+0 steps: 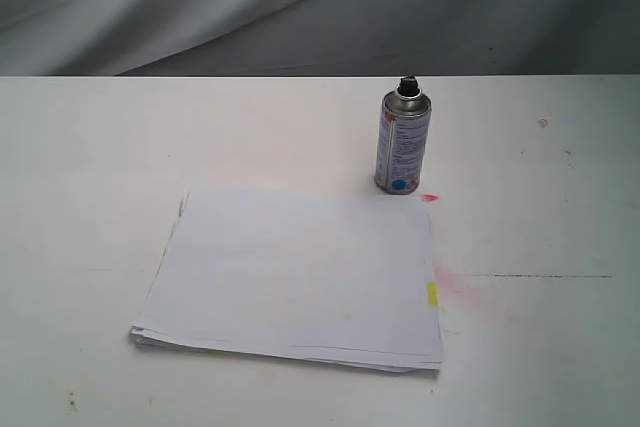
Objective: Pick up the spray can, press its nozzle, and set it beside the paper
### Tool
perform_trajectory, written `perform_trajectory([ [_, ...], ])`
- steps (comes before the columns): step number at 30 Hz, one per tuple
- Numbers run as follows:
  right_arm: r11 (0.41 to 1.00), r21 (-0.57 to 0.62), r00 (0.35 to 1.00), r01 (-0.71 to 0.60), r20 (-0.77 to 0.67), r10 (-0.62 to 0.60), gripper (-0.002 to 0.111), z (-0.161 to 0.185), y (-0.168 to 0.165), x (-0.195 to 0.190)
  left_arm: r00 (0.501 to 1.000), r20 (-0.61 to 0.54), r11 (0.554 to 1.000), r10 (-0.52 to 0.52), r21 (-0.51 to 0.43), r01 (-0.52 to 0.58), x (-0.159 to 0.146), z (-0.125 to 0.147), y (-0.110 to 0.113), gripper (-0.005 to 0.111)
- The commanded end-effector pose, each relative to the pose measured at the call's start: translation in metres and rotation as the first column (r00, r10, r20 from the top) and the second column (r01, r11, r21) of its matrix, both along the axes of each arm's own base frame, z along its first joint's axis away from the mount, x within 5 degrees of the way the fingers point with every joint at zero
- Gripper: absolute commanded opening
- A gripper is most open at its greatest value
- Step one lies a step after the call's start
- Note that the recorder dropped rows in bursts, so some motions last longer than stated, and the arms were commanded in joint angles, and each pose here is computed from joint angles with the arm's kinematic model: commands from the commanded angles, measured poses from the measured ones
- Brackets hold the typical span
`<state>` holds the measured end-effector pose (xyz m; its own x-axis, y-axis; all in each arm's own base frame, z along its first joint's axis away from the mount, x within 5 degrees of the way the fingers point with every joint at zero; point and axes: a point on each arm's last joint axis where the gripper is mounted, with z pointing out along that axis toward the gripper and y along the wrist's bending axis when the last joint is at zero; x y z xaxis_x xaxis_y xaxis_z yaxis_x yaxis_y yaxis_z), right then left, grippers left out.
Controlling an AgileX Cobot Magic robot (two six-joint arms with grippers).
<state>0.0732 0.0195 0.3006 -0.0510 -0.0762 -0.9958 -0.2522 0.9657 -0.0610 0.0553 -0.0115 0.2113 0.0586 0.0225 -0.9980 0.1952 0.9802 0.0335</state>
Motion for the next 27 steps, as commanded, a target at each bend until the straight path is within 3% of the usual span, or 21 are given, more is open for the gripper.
perform_trajectory([
  [1, 1.0, 0.001, 1.0, -0.002, -0.012, 0.002, 0.0, 0.037, 0.004, 0.02, 1.0, 0.001, 1.0, 0.0, 0.003, 0.0, 0.0, -0.001, 0.0, 0.0],
  [11, 0.996, 0.061, 0.989, -0.06, -0.128, 0.067, 0.0, 0.071, 0.028, 0.08, 1.0, 0.001, 1.0, 0.0, 0.003, 0.0, 0.0, -0.001, 0.0, 0.0],
  [21, 0.976, 0.063, 0.944, -0.208, -0.248, 0.217, 0.0, 0.043, 0.071, 0.109, 1.0, 0.001, 1.0, 0.0, 0.003, 0.0, 0.0, -0.001, 0.0, 0.0],
  [24, 0.977, 0.071, 0.939, -0.199, -0.272, 0.211, 0.0, 0.019, 0.08, 0.12, 1.0, 0.001, 1.0, 0.0, 0.003, 0.0, 0.0, -0.001, 0.0, 0.0],
  [27, 0.986, 0.079, 0.967, -0.15, -0.196, 0.163, 0.0, -0.006, 0.08, 0.13, 1.0, 0.001, 1.0, 0.0, 0.003, 0.0, 0.0, -0.001, 0.0, 0.0],
])
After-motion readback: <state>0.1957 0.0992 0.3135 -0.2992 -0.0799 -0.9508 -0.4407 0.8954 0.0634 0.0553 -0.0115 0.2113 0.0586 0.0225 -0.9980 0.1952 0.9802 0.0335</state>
